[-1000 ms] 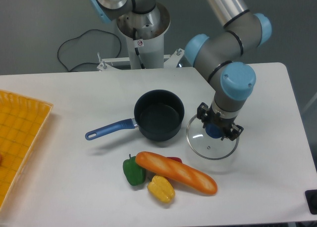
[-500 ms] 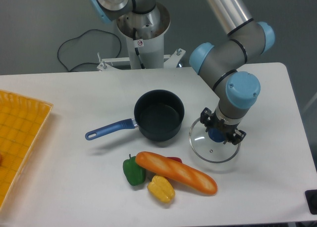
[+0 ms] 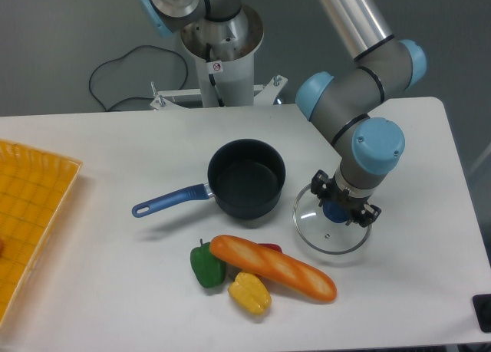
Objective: Place the lid on the table
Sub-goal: 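Hold the glass lid flat on the table beside the saucepan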
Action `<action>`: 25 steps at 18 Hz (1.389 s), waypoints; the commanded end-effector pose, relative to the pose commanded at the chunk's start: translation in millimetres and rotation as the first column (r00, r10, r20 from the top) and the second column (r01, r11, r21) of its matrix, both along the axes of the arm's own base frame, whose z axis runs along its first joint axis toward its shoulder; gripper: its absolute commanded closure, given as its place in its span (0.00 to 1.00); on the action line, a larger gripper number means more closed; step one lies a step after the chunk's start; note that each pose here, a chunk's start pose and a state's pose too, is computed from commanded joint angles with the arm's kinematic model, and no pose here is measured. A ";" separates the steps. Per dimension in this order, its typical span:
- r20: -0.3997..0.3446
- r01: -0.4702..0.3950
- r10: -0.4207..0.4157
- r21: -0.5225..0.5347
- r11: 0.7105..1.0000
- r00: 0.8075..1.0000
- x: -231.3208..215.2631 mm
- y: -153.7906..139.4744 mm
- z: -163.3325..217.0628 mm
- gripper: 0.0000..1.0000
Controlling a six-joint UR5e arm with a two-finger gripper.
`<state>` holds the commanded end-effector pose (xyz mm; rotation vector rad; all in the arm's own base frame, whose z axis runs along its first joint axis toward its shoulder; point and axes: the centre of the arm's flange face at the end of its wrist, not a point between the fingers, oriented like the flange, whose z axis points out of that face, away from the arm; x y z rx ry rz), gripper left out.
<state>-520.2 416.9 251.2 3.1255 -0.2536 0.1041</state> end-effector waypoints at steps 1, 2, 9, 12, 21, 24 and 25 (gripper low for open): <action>-0.002 0.000 0.000 0.003 1.000 1.000 -0.5 0.4 -0.6 0.45; 0.002 0.000 0.000 0.001 1.000 1.000 -0.8 0.6 -3.5 0.45; -0.002 -0.002 0.002 0.009 1.000 1.000 -2.3 2.0 -7.7 0.45; -0.014 -0.002 0.002 0.016 1.000 1.000 -3.4 2.6 -6.9 0.45; -0.046 -0.003 0.004 0.032 0.999 0.999 -8.2 5.0 -17.8 0.45; -0.058 -0.002 0.004 0.038 0.999 0.998 -9.9 5.9 -18.2 0.45; -0.059 -0.002 0.004 0.039 0.999 0.998 -10.7 6.3 -20.6 0.45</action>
